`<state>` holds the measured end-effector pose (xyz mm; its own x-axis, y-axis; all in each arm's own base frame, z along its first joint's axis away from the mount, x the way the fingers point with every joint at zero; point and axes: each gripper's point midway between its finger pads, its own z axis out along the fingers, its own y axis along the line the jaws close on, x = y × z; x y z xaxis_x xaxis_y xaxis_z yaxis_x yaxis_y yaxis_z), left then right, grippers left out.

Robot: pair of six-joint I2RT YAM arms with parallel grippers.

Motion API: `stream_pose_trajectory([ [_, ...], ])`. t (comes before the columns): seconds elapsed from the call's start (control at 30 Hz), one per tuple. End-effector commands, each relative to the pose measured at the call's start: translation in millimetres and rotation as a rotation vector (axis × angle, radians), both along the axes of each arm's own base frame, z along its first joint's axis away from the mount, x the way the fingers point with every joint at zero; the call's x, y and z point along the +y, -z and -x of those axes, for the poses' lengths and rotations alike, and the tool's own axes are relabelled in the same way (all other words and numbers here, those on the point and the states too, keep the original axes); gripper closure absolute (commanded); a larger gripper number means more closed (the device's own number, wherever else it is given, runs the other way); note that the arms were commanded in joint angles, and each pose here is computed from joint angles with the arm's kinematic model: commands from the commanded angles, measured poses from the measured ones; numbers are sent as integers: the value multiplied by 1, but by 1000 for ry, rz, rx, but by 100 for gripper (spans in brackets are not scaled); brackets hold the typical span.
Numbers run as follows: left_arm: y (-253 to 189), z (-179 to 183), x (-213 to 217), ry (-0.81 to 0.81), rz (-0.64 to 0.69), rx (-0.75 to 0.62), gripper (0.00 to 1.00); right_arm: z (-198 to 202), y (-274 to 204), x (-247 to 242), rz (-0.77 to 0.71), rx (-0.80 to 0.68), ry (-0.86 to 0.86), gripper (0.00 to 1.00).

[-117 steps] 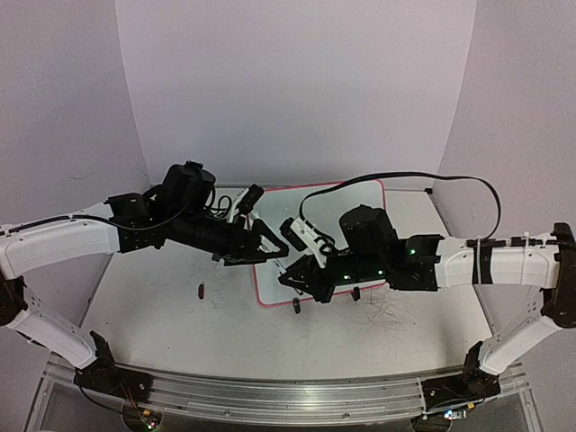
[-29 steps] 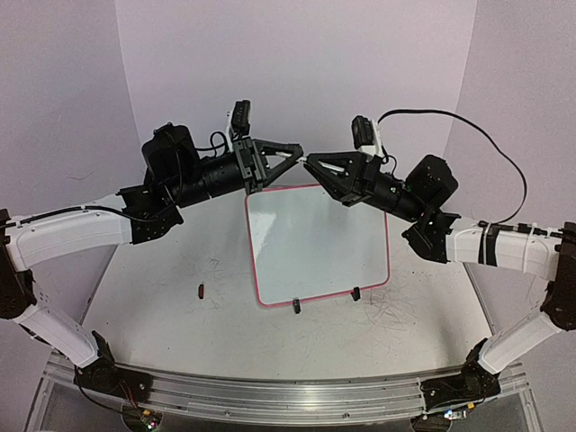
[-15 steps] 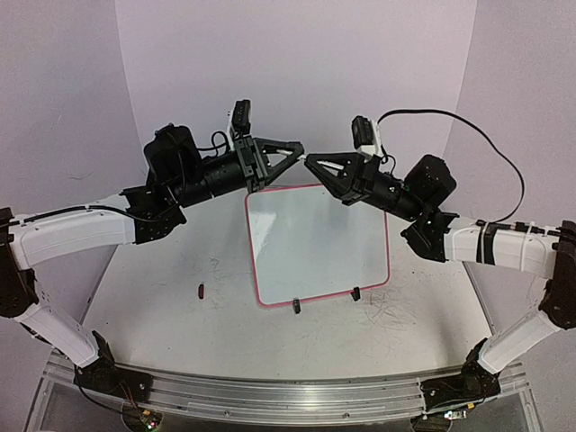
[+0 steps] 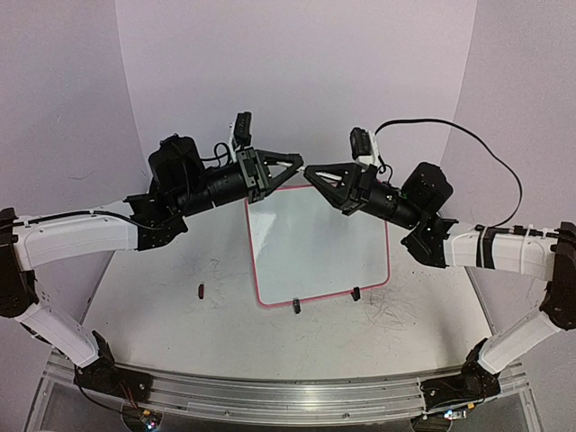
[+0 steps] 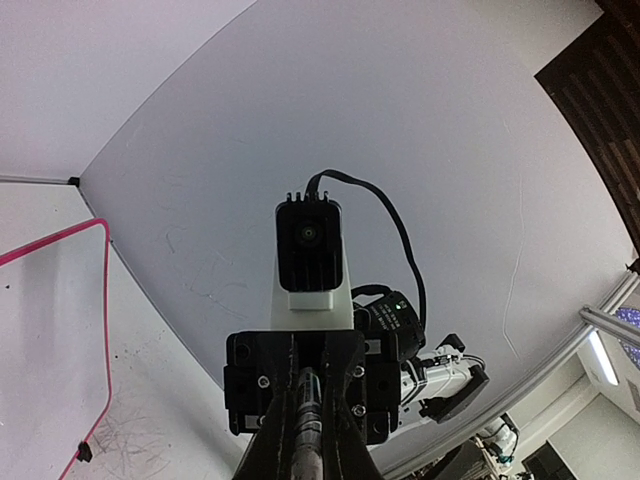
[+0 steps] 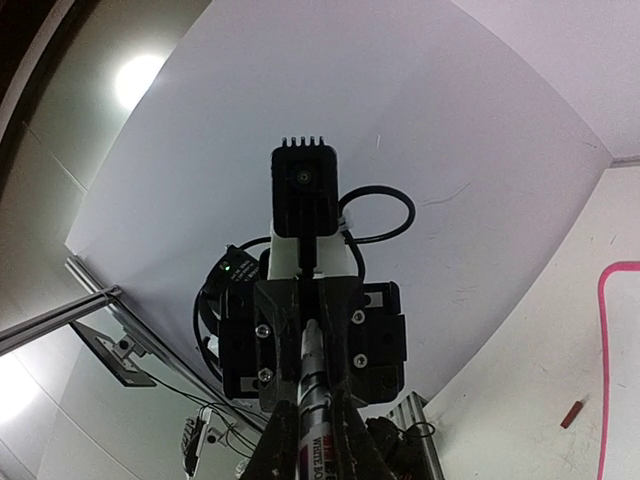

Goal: Write a sentence on the whiteboard
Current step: Pass from the left arm to the right

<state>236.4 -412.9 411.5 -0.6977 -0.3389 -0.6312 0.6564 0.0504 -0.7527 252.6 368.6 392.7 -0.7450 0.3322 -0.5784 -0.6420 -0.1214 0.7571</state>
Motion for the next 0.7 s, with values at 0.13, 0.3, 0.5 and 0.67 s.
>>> stream_pose_trajectory([
  [0.13, -8, 16, 1, 41, 8, -35, 100, 4, -39, -10, -93, -70, 31, 81],
  [0.3, -8, 14, 3, 27, 9, -35, 100, 6, -37, -6, -81, -84, 11, 81],
  [0.5, -13, 12, 3, 15, 16, -42, 100, 13, -37, -6, -62, -129, -9, 75],
  [0.67, -12, 13, 1, 30, 14, -39, 100, 17, -32, -4, -37, -139, -30, 78],
])
